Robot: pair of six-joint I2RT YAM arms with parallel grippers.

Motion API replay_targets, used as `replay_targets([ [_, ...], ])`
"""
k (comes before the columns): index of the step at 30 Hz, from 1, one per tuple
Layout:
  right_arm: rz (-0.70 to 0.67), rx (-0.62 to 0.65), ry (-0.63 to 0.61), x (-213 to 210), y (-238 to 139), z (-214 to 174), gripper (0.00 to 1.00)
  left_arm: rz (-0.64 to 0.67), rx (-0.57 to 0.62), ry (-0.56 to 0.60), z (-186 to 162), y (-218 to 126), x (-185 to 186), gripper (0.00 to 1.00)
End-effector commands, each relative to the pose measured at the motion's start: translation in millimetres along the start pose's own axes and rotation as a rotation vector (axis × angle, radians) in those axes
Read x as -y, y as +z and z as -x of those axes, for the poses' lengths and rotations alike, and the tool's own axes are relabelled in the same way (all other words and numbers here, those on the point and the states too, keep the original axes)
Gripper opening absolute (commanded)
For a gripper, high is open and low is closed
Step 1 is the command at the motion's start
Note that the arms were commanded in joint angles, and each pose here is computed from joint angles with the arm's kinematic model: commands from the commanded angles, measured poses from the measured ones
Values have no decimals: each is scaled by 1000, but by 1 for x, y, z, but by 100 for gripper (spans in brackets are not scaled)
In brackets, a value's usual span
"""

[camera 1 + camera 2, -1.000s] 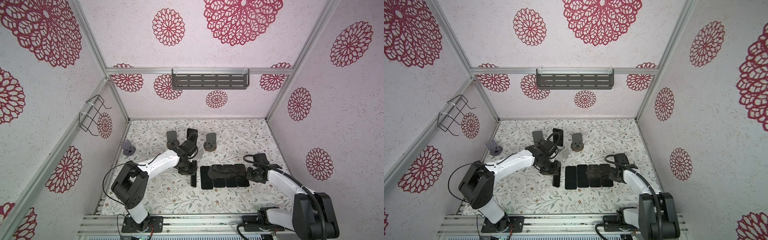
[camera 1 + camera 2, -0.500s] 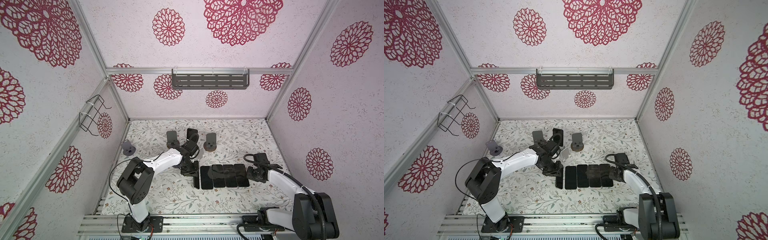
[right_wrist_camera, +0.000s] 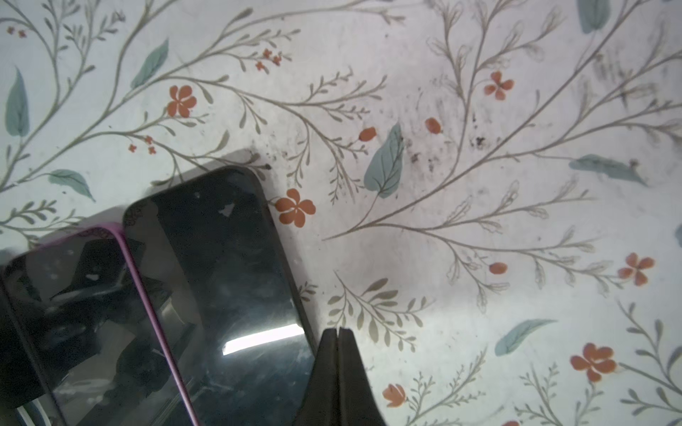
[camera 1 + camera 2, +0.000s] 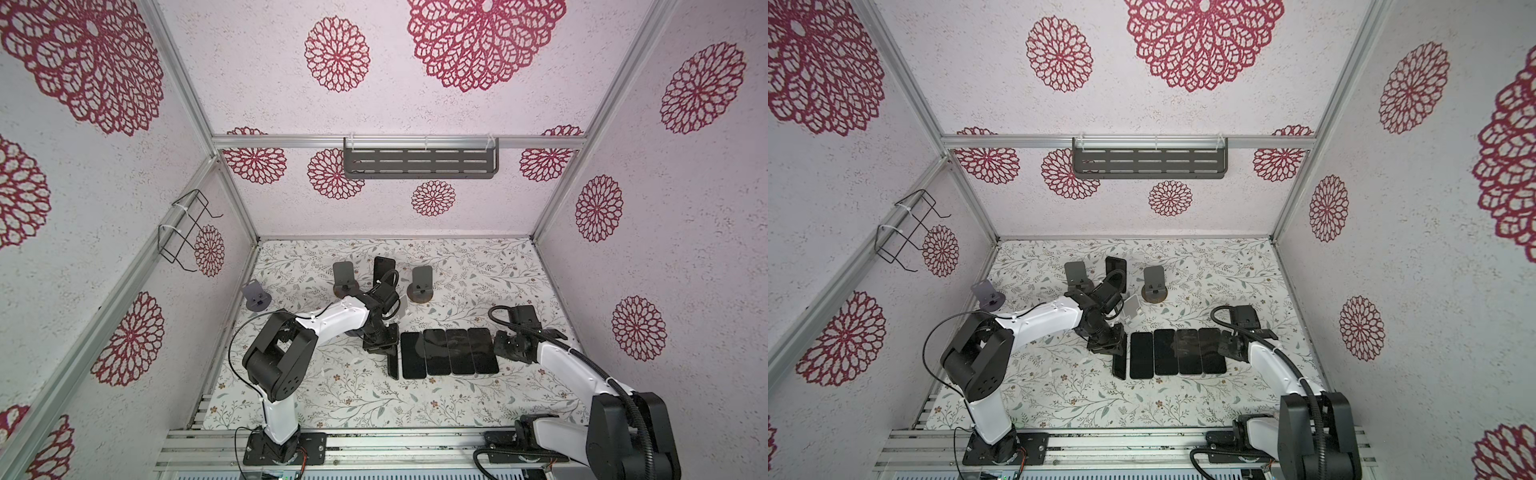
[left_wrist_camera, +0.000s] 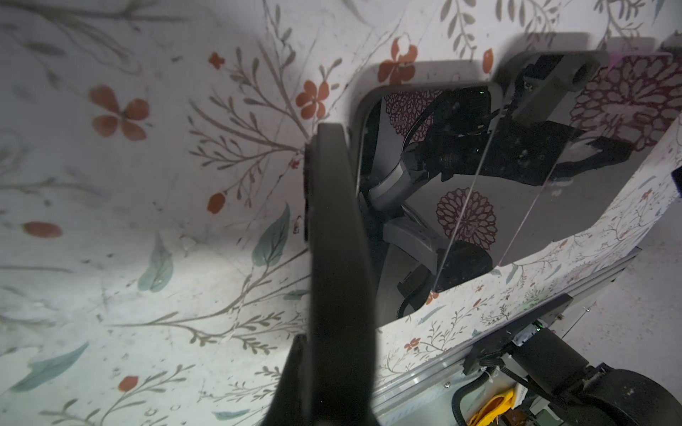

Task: Remove the phone from the phone stand

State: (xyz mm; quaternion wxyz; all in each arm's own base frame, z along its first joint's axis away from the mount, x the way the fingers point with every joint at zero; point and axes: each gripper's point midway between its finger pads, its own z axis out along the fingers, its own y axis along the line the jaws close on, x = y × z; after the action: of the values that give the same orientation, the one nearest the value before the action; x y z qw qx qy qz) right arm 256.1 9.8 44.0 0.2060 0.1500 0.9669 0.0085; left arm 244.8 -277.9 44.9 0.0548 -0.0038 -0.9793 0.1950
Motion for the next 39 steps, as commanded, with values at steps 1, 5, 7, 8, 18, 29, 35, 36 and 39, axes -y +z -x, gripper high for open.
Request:
replay_targets([
  [1,-5,29,-4,3,-5,4,0,-38,38,11,12,-8,13,0],
  [5,1,32,-5,2,-6,5,0,-48,46,6,16,-5,14,5],
  [7,2,33,-4,2,-6,5,0,-54,47,6,16,-4,15,6],
  [8,2,35,-4,2,-6,5,0,-58,47,4,17,-4,16,6],
  [18,1,39,-2,2,-7,5,0,-70,36,3,17,3,16,9],
  [29,-2,51,-1,3,-9,6,0,-62,32,-3,16,6,13,21],
  [35,-1,52,-1,3,-9,6,0,-49,43,1,15,4,9,39],
  [36,1,51,-1,3,-9,6,0,-52,43,3,14,3,9,41],
  [39,4,52,-1,2,-9,7,1,-41,36,8,11,1,7,51],
])
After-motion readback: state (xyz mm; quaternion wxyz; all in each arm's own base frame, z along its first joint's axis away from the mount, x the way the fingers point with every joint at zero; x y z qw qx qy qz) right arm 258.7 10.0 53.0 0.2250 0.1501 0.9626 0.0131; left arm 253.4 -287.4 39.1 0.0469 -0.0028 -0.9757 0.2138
